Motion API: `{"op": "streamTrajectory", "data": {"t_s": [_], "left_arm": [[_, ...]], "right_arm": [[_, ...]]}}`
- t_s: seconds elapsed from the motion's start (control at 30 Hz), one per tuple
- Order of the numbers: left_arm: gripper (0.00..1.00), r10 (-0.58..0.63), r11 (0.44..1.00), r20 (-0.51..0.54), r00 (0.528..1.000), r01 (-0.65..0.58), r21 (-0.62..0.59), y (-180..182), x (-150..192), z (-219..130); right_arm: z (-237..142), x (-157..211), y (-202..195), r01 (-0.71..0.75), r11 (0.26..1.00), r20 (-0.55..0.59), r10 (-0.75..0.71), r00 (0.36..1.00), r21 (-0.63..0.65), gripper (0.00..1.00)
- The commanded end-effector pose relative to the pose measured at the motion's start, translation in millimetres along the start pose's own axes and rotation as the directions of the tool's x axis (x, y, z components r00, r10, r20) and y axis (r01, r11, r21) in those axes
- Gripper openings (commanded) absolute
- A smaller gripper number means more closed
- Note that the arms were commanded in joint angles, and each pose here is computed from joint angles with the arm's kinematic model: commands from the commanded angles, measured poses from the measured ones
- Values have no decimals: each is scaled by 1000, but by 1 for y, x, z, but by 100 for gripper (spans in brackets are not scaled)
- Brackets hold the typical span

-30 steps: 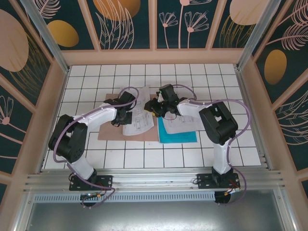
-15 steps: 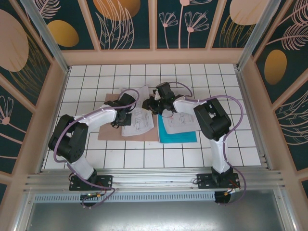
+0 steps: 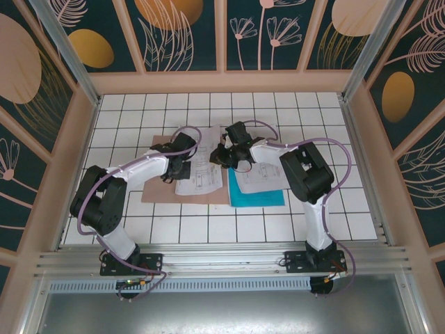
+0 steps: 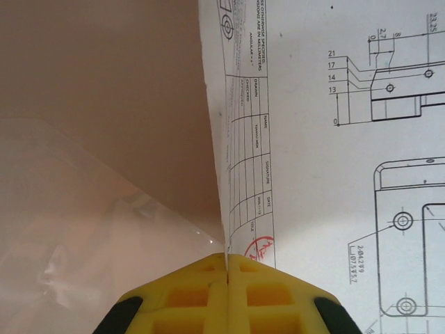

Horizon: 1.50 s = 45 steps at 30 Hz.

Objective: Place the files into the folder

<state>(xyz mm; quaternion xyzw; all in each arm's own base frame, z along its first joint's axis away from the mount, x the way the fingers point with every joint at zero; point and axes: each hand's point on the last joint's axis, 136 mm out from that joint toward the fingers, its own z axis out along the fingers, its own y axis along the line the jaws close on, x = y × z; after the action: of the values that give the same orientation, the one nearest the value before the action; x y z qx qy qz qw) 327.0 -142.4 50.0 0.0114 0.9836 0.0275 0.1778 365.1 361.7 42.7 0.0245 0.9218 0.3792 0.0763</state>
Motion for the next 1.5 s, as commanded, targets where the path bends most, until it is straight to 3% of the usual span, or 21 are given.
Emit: {"op": "streamTrajectory", "data": {"t_s": [0.0,0.07,0.2,0.23,0.3,0.4,0.53,0.67,0.93,0.97,1.0,1.2,1.47], "left_arm": [[0,-7,1000,15,1000,7,4,-1,-11,-4],[0,-15,1000,16,1000,14,10,-2,-14,-7],[1,-74,997,19,997,73,31,1,-20,-19],[10,-104,994,14,994,104,47,4,-20,-21],[44,-199,977,9,980,197,81,16,-23,-26],[63,-335,934,-6,942,333,125,38,-23,-30],[78,-499,852,-35,866,497,165,67,-21,-30],[87,-624,763,-49,780,622,176,87,-18,-32],[91,-776,590,-157,611,791,160,97,15,-14],[98,-787,577,-161,596,802,155,98,19,-13],[99,-798,562,-161,581,813,153,99,21,-12],[99,-836,501,-144,529,844,189,105,24,-15],[99,-839,486,-185,511,858,167,104,38,-3]], "right_arm": [[-9,2,7,31,999,16,-31,999,30,8],[-12,1,6,35,998,28,-36,999,44,0],[-22,-6,6,63,995,73,-69,995,79,0],[-26,-8,7,73,994,86,-80,993,85,0],[-34,-13,9,101,991,120,-112,986,93,0],[-49,-23,17,162,982,183,-177,967,95,0],[-64,-35,31,260,960,258,-280,925,108,0],[-82,-46,46,347,930,335,-366,868,117,0],[-99,-53,66,460,880,395,-468,791,123,0],[-100,-53,68,475,872,397,-481,782,120,0],[-102,-52,72,490,864,399,-492,774,115,0],[-106,-35,79,558,827,376,-540,753,70,0],[-111,-5,77,588,808,351,-557,753,20,0]]}}
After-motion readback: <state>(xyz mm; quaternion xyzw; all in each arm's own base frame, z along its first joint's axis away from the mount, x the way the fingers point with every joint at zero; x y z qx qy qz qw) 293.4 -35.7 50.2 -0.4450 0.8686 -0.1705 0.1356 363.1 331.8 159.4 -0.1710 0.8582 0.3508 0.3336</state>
